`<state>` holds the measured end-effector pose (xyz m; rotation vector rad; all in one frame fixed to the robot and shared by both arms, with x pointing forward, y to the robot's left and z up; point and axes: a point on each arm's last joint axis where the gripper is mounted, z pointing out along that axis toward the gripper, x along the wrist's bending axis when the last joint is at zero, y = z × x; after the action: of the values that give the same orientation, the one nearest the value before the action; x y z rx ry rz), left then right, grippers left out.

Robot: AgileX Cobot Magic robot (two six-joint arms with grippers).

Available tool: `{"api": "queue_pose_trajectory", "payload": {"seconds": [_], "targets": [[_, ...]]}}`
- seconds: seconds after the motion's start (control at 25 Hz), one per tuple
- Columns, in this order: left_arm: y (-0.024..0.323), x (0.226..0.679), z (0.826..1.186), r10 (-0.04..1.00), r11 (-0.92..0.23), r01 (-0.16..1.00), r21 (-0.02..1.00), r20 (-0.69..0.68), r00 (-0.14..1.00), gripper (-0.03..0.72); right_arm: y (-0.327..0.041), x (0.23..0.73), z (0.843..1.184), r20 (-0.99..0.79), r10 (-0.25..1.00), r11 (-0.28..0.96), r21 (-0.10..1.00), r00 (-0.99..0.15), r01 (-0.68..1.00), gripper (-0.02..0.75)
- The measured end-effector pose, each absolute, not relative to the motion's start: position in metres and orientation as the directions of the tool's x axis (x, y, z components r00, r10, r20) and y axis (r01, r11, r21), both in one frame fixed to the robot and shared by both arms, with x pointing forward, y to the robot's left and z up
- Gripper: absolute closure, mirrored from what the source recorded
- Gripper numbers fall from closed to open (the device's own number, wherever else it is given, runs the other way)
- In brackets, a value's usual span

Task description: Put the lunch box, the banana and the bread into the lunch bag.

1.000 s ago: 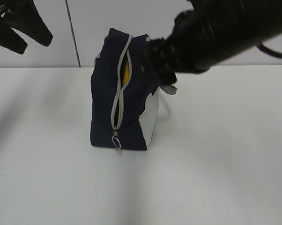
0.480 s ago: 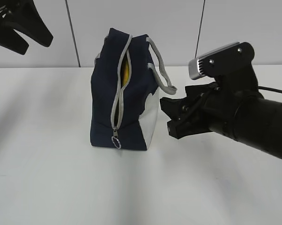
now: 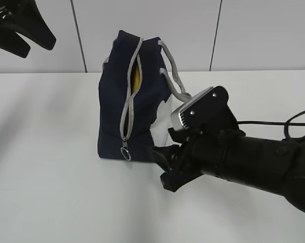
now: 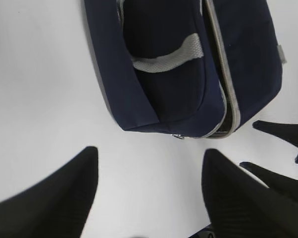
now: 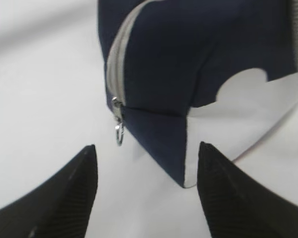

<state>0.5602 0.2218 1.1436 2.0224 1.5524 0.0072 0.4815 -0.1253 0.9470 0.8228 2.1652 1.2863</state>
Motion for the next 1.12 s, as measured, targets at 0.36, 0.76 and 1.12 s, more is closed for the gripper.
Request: {"api": "queue_pose_trajectory", "payload": {"seconds": [0.36, 0.76, 1.12], "targets": [[0.222, 0.563, 1.144, 0.887, -0.150, 0.871, 0.468, -0.325, 0.327, 0.241, -0.112, 0.484, 0.910, -0.091, 0.612, 0.426, 0.875, -0.785, 0.231, 0.274], [0.222, 0.567, 1.140, 0.889, -0.155, 0.869, 0.471, -0.318, 0.331, 0.244, -0.093, 0.510, 0.887, -0.050, 0.608, 0.420, 0.867, -0.792, 0.268, 0.397], [0.222, 0.567, 1.140, 0.888, -0.156, 0.867, 0.474, -0.316, 0.333, 0.245, -0.082, 0.524, 0.879, -0.043, 0.599, 0.415, 0.871, -0.800, 0.264, 0.470]]}}
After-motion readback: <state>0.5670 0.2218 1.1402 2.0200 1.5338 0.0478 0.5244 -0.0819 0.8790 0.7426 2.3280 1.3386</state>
